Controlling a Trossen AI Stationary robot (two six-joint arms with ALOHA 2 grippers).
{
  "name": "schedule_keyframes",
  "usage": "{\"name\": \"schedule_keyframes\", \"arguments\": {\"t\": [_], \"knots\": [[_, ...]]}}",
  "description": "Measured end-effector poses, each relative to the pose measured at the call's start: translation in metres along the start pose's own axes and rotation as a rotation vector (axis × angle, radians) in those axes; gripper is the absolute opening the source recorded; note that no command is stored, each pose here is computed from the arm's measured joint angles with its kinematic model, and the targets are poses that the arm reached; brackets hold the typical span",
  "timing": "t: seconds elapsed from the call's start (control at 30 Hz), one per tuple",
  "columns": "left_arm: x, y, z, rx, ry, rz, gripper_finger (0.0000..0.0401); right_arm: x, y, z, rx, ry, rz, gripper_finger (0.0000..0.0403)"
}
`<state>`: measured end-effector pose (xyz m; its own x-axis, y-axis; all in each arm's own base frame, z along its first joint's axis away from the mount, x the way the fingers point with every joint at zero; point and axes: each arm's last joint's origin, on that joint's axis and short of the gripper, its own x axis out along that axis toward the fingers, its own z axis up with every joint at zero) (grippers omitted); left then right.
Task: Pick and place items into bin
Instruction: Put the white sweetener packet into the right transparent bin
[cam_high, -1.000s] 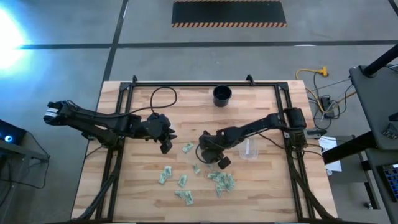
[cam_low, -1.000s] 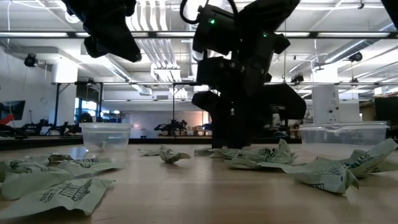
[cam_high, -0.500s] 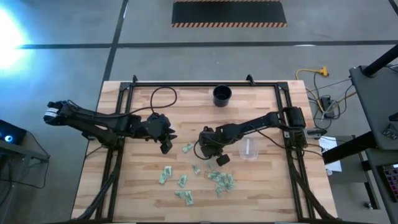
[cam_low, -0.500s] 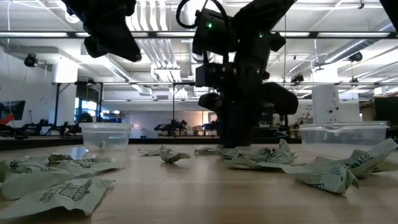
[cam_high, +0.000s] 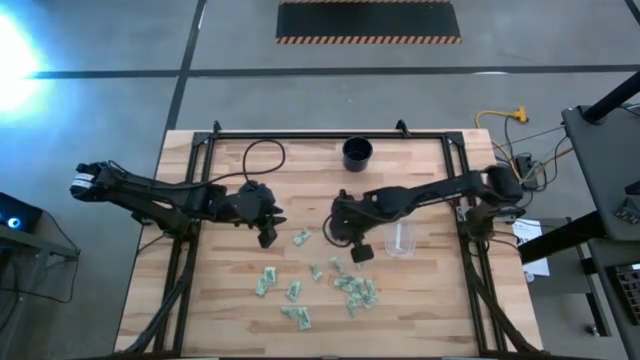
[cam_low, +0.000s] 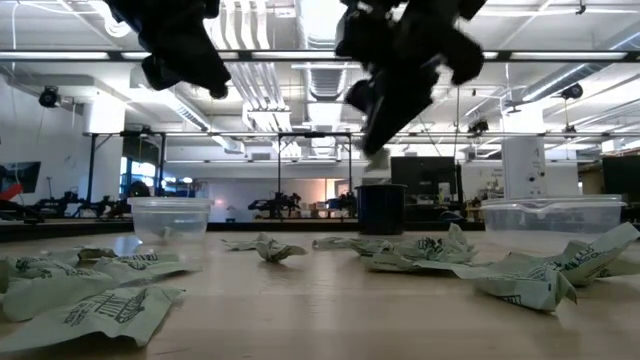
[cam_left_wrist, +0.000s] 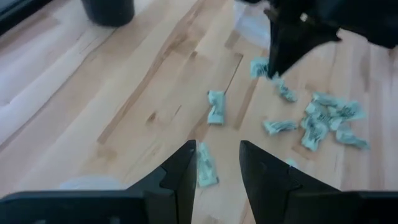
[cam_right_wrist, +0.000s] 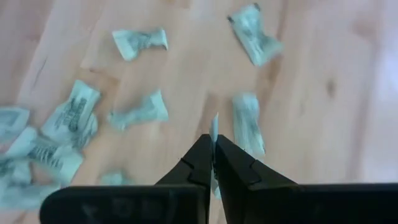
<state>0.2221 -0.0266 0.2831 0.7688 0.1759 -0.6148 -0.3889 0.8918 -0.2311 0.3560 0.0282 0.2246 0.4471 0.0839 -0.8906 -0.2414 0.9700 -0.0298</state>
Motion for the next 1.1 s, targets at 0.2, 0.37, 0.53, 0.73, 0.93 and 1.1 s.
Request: {"name": "schedule_keyframes", "arguments": {"t": [0.2,0.37,0.53,0.73,0.93,1.1], "knots": [[0.0,-0.002,0.004,0.044,-0.04,-0.021,0.0105,-0.049,0.005,-0.019,0.128,0.065,-0.016,0.0009],[0.0,-0.003,0.005,0.074,-0.054,-0.016,0.0105,-0.079,0.011,-0.044,0.291,0.042,-0.033,0.0009],[0.0,-0.002,0.005,0.086,-0.06,-0.003,0.0105,-0.096,0.02,-0.079,0.463,0.008,-0.082,0.0009],[0.0,-0.001,0.005,0.114,-0.07,0.02,0.0105,-0.103,0.03,-0.118,0.635,-0.034,-0.132,0.0009],[0.0,0.0,0.006,0.117,-0.098,0.078,0.0105,-0.089,0.033,-0.139,0.739,-0.097,-0.123,0.0009],[0.0,0.001,0.006,0.116,-0.105,0.091,0.0105,-0.074,0.034,-0.152,0.756,-0.056,-0.134,0.0009]]}}
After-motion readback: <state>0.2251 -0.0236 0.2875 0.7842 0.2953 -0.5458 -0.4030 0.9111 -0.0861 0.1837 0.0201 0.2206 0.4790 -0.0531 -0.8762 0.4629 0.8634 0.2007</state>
